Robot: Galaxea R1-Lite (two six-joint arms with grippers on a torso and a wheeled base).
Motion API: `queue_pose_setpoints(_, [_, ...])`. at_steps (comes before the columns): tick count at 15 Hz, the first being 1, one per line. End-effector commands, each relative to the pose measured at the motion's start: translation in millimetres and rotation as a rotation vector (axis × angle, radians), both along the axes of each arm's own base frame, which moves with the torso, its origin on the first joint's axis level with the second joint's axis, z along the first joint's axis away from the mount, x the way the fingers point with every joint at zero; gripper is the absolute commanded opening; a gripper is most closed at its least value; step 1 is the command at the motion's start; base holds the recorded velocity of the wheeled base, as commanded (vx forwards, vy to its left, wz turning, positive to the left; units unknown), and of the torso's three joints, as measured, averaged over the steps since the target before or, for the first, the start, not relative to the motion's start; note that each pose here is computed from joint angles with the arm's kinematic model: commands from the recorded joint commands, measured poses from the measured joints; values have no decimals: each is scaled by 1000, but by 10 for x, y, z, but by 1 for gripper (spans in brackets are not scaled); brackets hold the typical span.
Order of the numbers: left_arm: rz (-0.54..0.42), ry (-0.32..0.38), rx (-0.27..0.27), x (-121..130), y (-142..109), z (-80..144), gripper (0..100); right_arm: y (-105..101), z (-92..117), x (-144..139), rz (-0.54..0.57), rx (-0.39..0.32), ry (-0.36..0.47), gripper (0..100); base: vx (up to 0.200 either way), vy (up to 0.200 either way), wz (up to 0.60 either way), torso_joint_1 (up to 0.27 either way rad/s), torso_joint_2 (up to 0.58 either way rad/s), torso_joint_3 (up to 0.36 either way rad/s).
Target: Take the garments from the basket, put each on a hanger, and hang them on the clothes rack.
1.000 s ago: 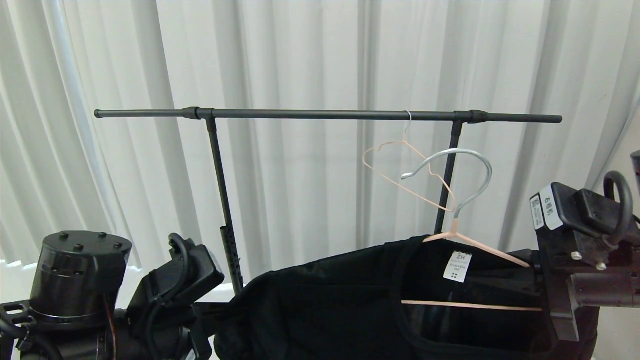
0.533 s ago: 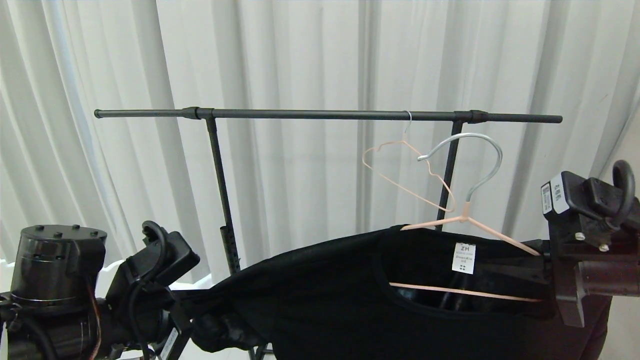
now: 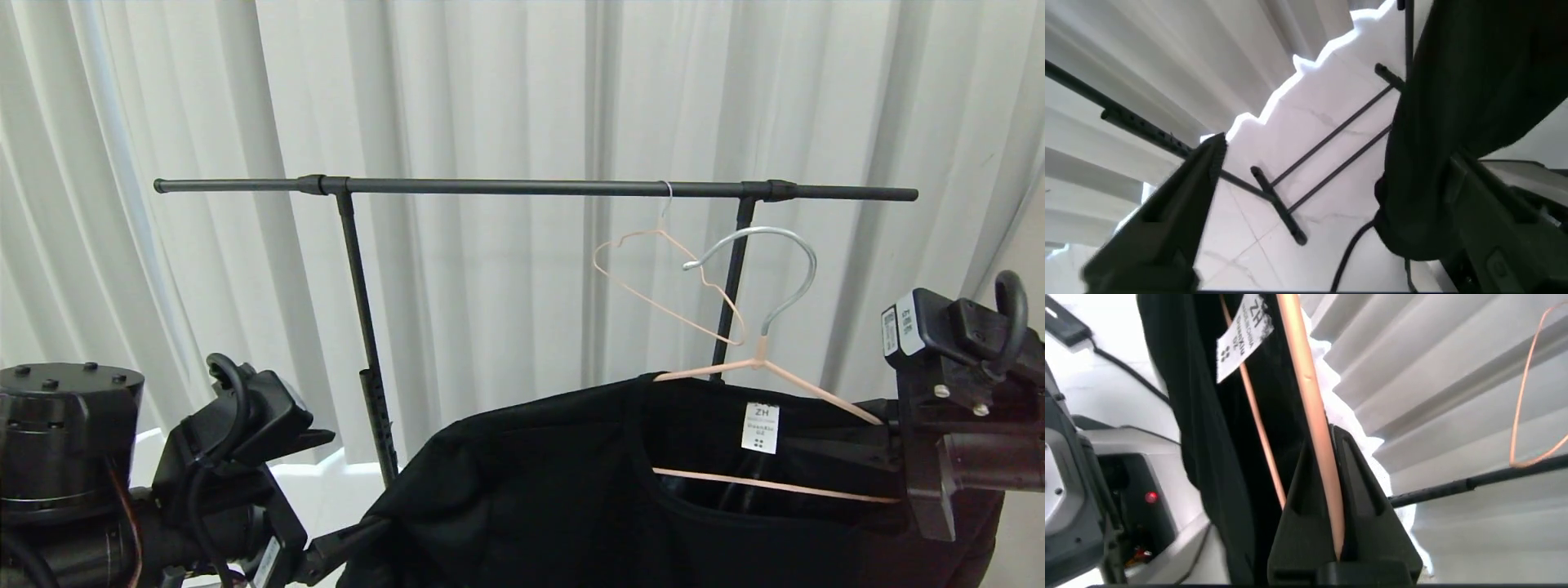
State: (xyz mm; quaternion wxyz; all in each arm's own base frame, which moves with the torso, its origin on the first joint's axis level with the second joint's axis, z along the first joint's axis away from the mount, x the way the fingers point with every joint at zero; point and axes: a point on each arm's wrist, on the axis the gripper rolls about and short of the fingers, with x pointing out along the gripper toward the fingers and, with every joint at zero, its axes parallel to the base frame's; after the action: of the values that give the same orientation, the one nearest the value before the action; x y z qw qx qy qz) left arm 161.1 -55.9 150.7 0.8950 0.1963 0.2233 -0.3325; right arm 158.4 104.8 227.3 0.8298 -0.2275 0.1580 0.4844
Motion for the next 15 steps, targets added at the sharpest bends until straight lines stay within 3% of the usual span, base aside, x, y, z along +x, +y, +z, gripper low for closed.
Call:
queue_pose_setpoints(1, [8, -2, -16, -11, 3, 20, 100, -25, -8, 17, -35, 15, 28, 0, 0, 0, 0, 0, 0, 0])
queue_pose_setpoints(5, [58, -44, -182, -71, -48, 332, 100, -102, -13, 78, -193, 32, 76, 0, 0, 0, 0, 0, 0, 0])
queue_pose_setpoints(6, [78, -58, -196, -51, -52, 391, 100, -109, -19, 91, -227, 38, 92, 0, 0, 0, 0, 0, 0, 0])
queue_pose_setpoints(9, [139, -83, -185, -2, -57, 448, 100, -112, -53, 135, -357, 31, 123, 0, 0, 0, 0, 0, 0, 0])
queue_pose_setpoints(15, [220, -116, -82, -4, -182, 400, 100, -72, -214, 335, -662, -30, 169, 0, 0, 0, 0, 0, 0, 0])
